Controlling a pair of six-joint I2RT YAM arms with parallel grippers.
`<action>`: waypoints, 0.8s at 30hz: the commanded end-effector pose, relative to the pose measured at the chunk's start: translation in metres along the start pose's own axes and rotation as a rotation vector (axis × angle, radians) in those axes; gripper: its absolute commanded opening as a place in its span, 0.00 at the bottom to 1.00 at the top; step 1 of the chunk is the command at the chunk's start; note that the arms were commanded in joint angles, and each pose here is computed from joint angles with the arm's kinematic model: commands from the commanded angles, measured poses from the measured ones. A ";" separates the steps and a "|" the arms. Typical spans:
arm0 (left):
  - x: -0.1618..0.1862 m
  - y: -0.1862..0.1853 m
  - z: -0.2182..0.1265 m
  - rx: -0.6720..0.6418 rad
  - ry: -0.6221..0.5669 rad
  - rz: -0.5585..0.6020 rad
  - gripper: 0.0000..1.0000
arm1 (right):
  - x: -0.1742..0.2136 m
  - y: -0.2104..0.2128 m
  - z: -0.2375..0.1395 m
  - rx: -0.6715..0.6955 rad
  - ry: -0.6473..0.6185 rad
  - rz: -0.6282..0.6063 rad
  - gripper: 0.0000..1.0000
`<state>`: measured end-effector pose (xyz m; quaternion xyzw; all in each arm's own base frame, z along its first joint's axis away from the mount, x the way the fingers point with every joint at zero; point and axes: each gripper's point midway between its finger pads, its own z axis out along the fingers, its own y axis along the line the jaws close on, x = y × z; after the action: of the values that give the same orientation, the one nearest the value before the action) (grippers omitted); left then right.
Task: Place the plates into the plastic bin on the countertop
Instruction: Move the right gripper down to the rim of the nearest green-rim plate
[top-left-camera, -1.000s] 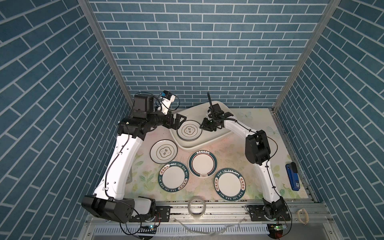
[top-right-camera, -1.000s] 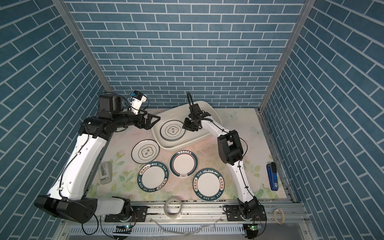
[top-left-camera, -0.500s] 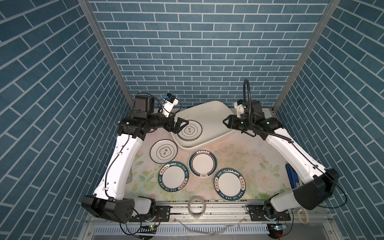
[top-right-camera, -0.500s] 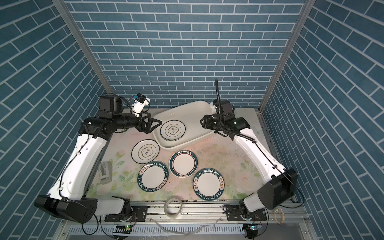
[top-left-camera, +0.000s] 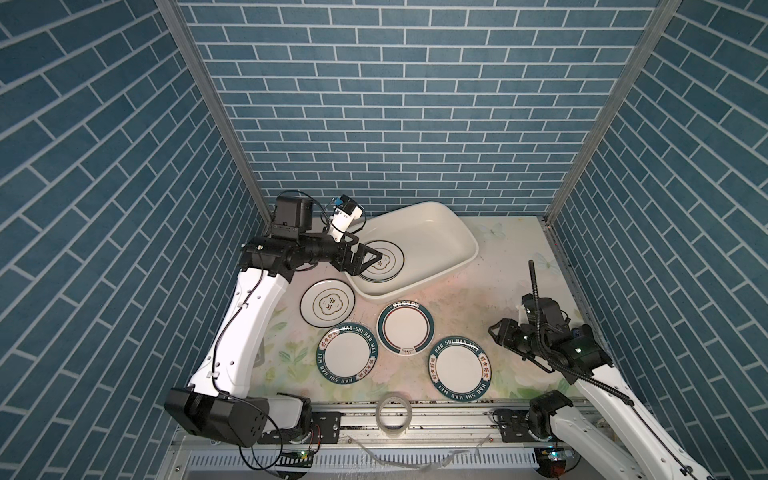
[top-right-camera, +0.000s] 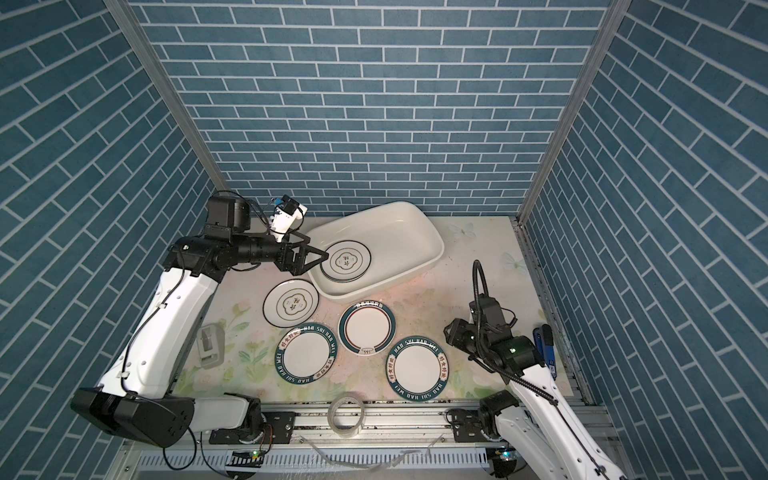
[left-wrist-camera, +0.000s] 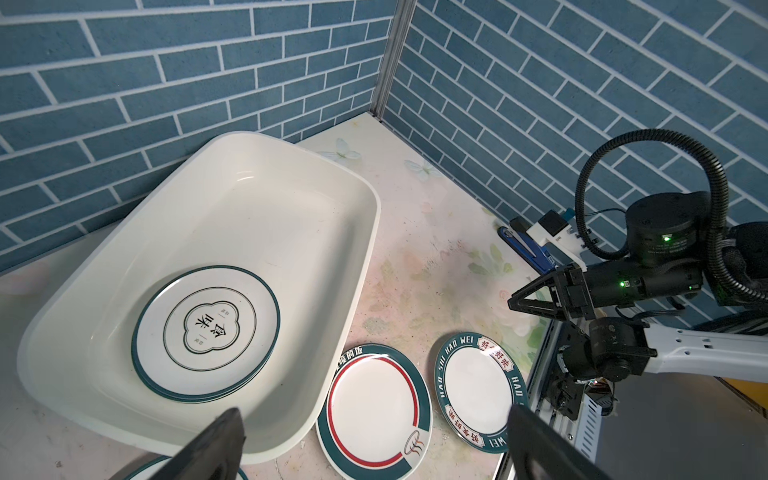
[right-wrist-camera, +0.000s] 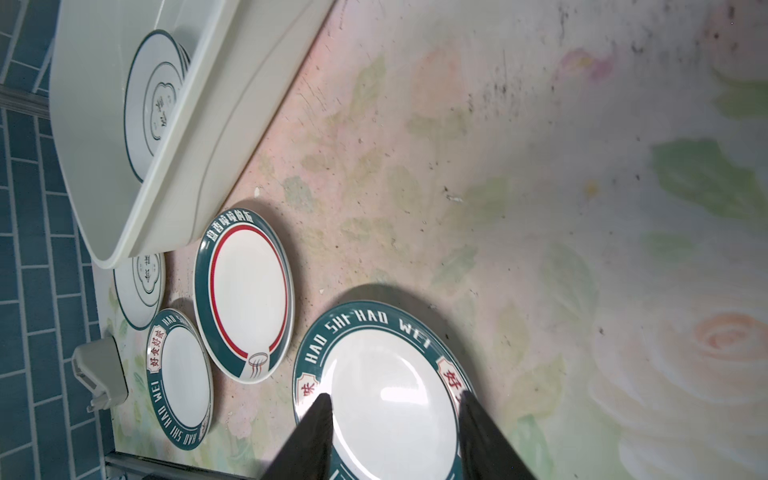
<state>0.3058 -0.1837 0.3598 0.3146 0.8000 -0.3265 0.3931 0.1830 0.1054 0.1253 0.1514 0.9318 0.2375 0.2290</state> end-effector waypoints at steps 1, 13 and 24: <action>0.003 -0.009 0.004 0.039 0.007 0.004 1.00 | 0.016 -0.024 -0.001 0.059 0.006 0.118 0.49; 0.009 -0.014 0.001 0.038 0.008 0.022 0.99 | 0.059 -0.046 0.003 0.040 0.102 0.194 0.49; 0.010 -0.018 -0.001 0.036 0.004 0.033 1.00 | 0.086 -0.040 0.025 0.029 0.302 0.226 0.49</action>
<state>0.2932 -0.1896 0.3548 0.3244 0.7966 -0.3336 0.3859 0.1167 0.1069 0.0538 0.2129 0.9412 0.2512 0.0760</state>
